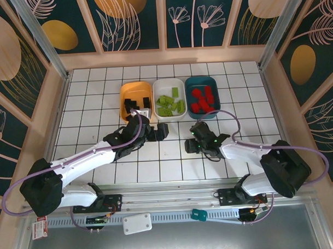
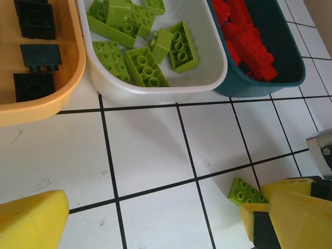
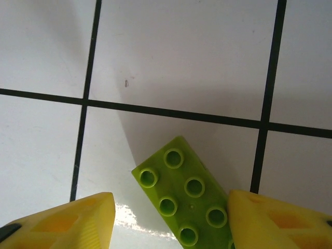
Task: Sort the legos into containers by color
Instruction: Rotate the lego at the center of the table.
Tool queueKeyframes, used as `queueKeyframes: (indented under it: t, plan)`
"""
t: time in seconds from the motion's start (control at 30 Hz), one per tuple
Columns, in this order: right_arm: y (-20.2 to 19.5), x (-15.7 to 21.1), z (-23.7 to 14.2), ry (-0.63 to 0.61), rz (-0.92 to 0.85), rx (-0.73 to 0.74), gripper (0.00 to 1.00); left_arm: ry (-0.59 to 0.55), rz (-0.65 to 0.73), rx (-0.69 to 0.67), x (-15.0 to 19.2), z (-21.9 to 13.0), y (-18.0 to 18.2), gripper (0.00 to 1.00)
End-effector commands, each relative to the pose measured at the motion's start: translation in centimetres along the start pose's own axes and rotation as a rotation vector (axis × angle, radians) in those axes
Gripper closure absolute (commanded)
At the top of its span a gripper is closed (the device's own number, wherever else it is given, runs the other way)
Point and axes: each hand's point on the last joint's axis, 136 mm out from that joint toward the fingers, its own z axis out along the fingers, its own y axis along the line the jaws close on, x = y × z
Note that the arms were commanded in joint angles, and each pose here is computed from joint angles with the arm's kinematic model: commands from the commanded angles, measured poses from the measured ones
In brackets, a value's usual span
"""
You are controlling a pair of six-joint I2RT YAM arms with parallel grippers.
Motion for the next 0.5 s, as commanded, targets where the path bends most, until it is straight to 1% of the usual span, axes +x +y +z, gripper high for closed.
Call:
queueKeyframes:
  t: [0.0,0.07,0.17,0.33,0.47]
  plan:
    - [-2.5,1.1,0.6,0.054,-0.049,0.174,0.43,-0.011,-0.018,-0.021,0.0,0.0,0.7,0.02]
    - [-2.8,0.9,0.9,0.060,-0.086,0.228,0.45,-0.008,-0.018,-0.025,0.2,0.1,0.8,0.01]
    - [-2.6,1.1,1.5,0.091,-0.139,0.271,0.50,-0.008,-0.018,-0.031,0.3,0.1,1.0,0.01]
    - [-1.9,1.5,2.5,0.127,-0.183,0.281,0.62,-0.008,-0.015,-0.042,0.3,0.1,1.2,0.01]
    - [-1.6,1.1,3.0,0.116,-0.188,0.285,0.69,-0.009,-0.013,-0.048,0.3,0.2,1.3,0.01]
